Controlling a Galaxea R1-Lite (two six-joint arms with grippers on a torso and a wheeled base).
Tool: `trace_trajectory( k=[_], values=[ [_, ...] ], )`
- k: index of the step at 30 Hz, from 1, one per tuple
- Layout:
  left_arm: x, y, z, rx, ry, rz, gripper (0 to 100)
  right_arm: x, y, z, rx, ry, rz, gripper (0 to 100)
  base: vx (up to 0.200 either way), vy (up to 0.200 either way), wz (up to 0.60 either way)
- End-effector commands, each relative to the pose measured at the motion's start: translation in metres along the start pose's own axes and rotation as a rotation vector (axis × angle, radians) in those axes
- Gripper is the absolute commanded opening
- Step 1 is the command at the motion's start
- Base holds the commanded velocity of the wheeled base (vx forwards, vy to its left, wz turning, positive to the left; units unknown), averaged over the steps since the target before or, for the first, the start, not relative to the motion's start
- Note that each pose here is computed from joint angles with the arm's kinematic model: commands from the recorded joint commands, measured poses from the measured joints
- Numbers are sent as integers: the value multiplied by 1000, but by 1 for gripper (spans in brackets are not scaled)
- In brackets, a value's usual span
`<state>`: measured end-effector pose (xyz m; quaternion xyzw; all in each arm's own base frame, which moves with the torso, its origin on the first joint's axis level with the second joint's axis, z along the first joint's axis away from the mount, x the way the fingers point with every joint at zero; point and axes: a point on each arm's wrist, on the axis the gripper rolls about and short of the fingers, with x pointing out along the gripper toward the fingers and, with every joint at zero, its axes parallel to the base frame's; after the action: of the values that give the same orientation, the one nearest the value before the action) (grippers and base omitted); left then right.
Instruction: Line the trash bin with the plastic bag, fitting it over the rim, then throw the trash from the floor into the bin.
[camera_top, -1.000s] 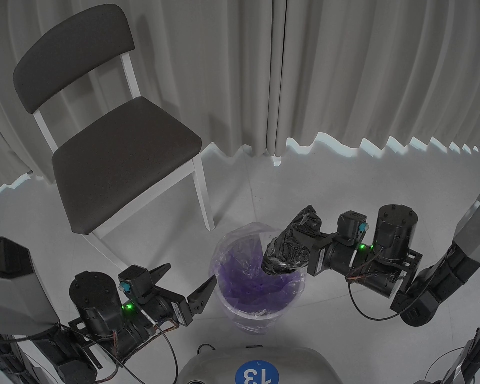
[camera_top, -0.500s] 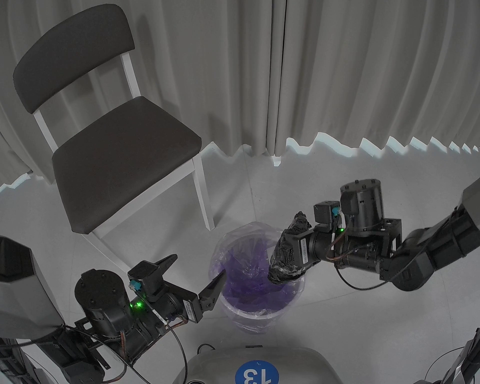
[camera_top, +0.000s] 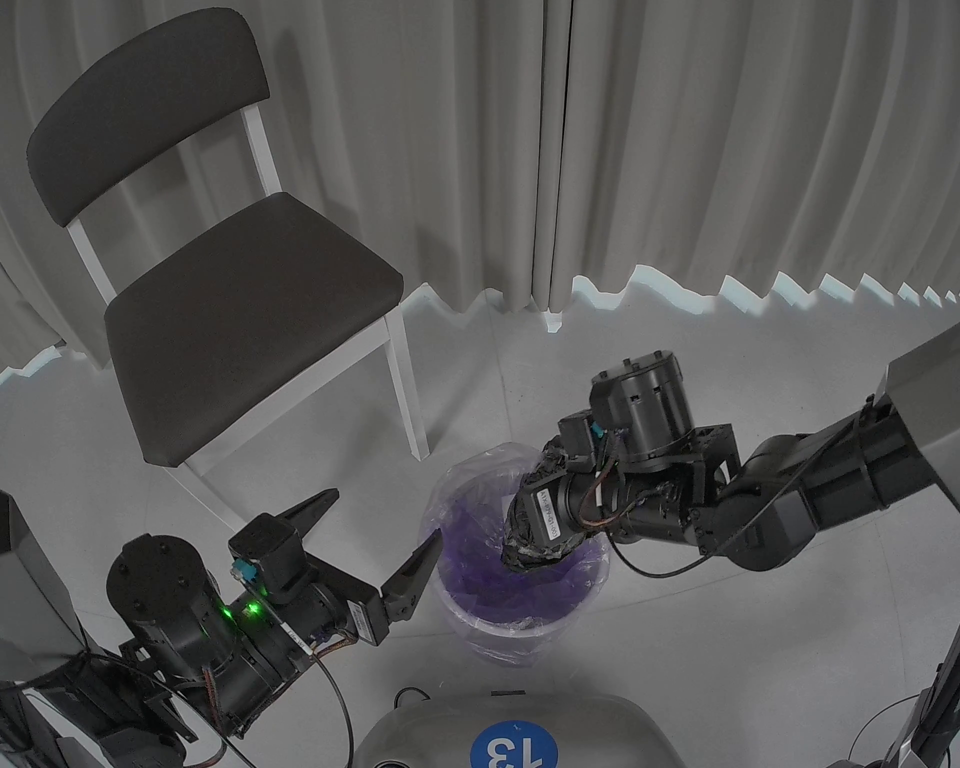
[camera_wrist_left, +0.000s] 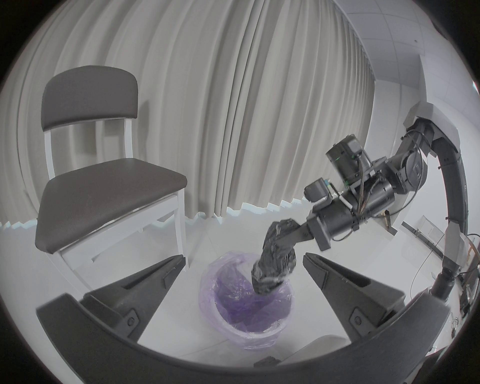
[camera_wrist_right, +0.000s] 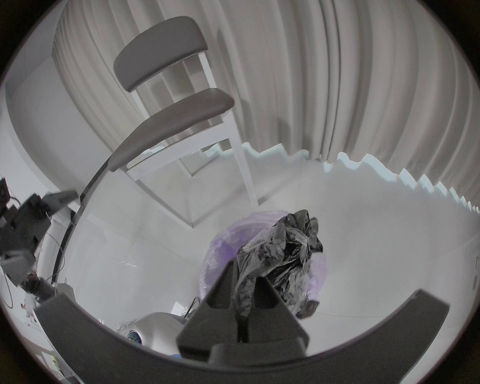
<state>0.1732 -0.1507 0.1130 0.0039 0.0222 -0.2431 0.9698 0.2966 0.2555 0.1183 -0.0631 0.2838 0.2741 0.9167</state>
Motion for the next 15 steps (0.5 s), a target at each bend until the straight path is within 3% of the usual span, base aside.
trace_trajectory(
  k=[1, 15],
  values=[
    [-3, 2, 5, -6, -27, 5, 100, 11, 8, -12, -12, 42, 12, 0, 0, 0, 0],
    [-12, 4, 4, 20, -20, -1, 100, 30, 8, -30, -15, 100, 4, 0, 0, 0, 0]
  ],
)
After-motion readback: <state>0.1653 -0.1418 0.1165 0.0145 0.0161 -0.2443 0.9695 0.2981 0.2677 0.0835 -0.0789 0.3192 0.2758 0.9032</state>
